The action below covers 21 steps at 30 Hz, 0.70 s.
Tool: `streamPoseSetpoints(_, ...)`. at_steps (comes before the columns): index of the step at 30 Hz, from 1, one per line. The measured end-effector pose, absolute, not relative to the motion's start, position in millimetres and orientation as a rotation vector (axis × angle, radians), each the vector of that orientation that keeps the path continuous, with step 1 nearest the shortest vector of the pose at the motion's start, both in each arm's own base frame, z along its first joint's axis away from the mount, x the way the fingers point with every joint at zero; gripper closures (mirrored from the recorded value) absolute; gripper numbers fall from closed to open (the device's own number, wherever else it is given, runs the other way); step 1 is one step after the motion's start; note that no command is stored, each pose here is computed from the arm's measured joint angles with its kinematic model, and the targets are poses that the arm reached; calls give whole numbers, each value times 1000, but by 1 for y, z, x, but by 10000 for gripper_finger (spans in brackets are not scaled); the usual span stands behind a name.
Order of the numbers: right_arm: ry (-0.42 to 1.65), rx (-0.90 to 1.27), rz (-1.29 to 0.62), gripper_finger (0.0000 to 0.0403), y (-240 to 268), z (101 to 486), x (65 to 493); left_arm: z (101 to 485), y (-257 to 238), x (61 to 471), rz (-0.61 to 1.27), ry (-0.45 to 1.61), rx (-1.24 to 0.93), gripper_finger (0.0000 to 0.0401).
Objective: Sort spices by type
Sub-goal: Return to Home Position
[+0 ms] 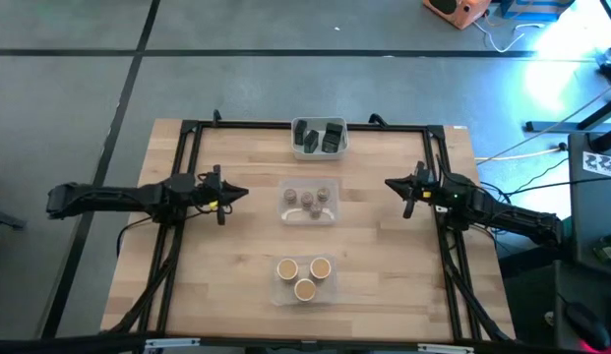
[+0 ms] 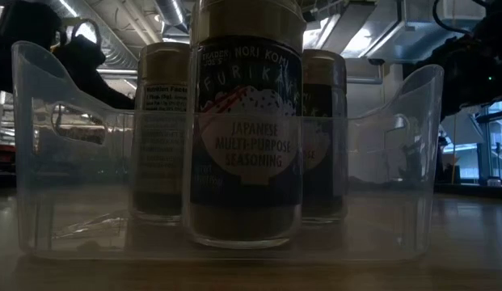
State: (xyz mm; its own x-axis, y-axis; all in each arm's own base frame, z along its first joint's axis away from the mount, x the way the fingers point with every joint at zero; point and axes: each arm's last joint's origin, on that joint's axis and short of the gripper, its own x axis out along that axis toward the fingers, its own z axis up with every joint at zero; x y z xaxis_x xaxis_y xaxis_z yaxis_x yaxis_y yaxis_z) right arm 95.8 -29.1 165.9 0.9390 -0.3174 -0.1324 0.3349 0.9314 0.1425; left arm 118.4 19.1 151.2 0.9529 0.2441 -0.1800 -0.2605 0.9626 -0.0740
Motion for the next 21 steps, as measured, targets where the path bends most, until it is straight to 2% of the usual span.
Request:
streamPoseSetpoints(13, 120, 138, -332, 389, -29, 165, 96, 169, 16, 96, 245, -38, -37, 399)
streamPoseSetpoints(21, 127, 112, -330, 389, -29, 164, 96, 169, 16, 96, 248, -38, -37, 398)
